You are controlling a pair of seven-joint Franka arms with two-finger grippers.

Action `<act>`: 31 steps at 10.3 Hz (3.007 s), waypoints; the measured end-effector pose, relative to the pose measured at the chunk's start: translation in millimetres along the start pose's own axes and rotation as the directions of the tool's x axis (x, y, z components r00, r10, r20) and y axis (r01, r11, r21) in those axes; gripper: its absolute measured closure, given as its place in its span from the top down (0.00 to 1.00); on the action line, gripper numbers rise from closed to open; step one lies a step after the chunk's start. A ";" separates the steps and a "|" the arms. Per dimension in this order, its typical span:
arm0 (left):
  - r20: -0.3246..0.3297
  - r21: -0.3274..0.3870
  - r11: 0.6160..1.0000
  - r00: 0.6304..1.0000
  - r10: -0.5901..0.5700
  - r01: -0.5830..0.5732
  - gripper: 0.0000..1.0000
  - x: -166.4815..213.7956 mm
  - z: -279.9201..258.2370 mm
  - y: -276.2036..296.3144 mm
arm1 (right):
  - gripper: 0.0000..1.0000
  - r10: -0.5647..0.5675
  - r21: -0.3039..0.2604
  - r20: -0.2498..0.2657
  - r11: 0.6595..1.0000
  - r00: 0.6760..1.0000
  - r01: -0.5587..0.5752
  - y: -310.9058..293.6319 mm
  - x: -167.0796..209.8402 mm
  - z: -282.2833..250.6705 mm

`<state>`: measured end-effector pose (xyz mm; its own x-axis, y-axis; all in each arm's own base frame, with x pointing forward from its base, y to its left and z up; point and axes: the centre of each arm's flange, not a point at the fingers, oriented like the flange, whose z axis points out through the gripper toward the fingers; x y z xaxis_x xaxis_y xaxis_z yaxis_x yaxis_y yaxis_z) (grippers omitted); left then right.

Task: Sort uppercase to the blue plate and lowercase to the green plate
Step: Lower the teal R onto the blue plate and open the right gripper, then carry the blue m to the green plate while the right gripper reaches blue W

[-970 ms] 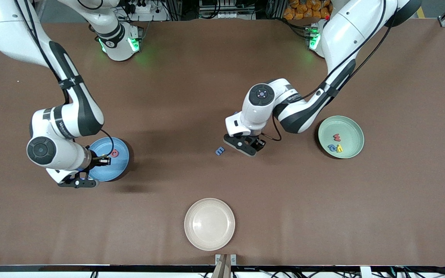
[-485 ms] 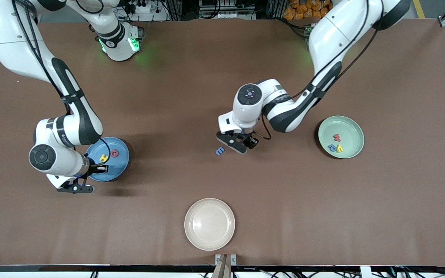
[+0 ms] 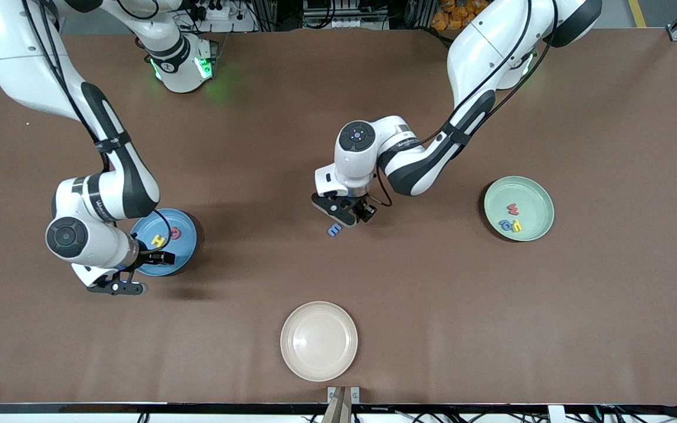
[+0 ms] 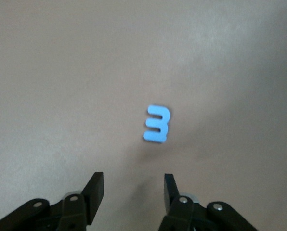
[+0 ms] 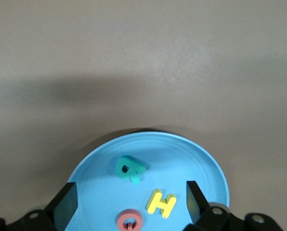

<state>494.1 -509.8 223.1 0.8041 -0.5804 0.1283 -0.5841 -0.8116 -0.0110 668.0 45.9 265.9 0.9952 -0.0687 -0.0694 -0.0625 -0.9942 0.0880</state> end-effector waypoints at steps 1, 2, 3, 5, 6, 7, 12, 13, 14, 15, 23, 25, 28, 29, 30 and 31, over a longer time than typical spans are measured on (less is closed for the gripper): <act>-0.017 -0.011 1.000 1.000 0.000 0.000 0.60 7.7 0.8 1.2 | 1.00 0.007 0.004 -0.007 1.000 1.000 -0.007 -0.6 -2.7 -22.2; -0.043 -0.026 1.000 0.999 0.010 -0.011 0.60 14.7 2.5 4.8 | 1.00 0.032 0.035 -0.007 0.999 0.999 -0.032 -0.8 -6.8 -45.0; -0.067 -0.034 0.999 0.998 0.022 -0.024 0.60 18.5 6.7 8.2 | 1.00 0.067 0.087 0.003 0.994 0.998 -0.067 -1.0 -11.8 -66.4; -0.098 -0.032 0.996 0.992 0.076 -0.079 0.62 19.1 19.7 12.7 | 1.00 0.106 0.139 0.013 0.984 0.994 -0.107 5.6 -22.9 -107.4; -0.099 -0.025 0.993 0.989 0.108 -0.111 0.62 18.0 26.4 11.8 | 1.00 0.117 0.141 0.009 0.983 0.993 -0.117 12.8 -27.4 -123.4; -0.096 -0.022 0.990 0.986 0.133 -0.136 0.62 17.3 31.0 10.3 | 1.00 0.124 0.141 0.005 0.982 0.992 -0.124 18.8 -30.3 -133.4; -0.085 -0.019 0.984 0.981 0.172 -0.175 0.61 11.4 51.2 16.4 | 1.00 0.134 0.141 -0.005 0.981 0.991 -0.132 29.1 -32.8 -143.3; -0.087 -0.018 0.984 0.981 0.175 -0.177 0.59 10.8 54.7 17.4 | 1.00 0.132 0.139 -0.004 0.982 0.991 -0.130 31.8 -35.7 -144.6; -0.090 -0.017 0.984 0.980 0.176 -0.178 0.56 11.4 54.3 18.3 | 1.00 0.128 0.136 -0.001 0.983 0.992 -0.127 32.3 -38.2 -144.0; -0.091 -0.016 0.983 0.979 0.181 -0.183 0.53 11.6 54.0 18.5 | 1.00 0.125 0.136 0.001 0.983 0.992 -0.124 32.0 -39.1 -143.3; -0.101 0.013 0.986 0.981 0.167 -0.167 0.27 24.9 43.6 -5.5 | 1.00 0.063 0.122 -0.059 0.991 0.996 -0.055 38.2 -69.5 -215.6; 0.018 0.066 0.994 0.996 0.090 -0.091 0.27 25.5 37.6 -67.4 | 1.00 0.049 0.117 -0.099 0.992 0.994 -0.038 41.1 -82.9 -245.0; 0.227 0.119 0.992 0.972 -0.055 0.028 0.27 4.0 23.3 -174.3 | 1.00 0.027 0.116 -0.107 0.993 0.994 -0.014 32.6 -87.2 -249.6; 0.286 0.123 0.990 0.953 -0.096 0.062 0.27 -9.4 19.5 -203.1 | 1.00 0.002 0.117 -0.107 0.993 0.994 0.010 17.6 -89.5 -249.9; 0.337 0.123 0.988 0.932 -0.133 0.097 0.27 -25.2 16.3 -225.9 | 1.00 -0.011 0.122 -0.101 0.992 0.995 0.023 -9.2 -94.6 -248.9; 0.370 0.124 0.985 0.915 -0.159 0.121 0.27 -41.3 12.8 -240.6 | 1.00 -0.001 0.127 -0.089 0.992 0.996 0.013 -44.5 -101.6 -245.0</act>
<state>602.9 -291.3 207.8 0.8698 -0.4269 -0.2475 -0.4644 -0.8777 -0.1181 588.0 117.5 512.5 0.9980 -0.0595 0.0196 -0.0587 -0.9975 -0.0395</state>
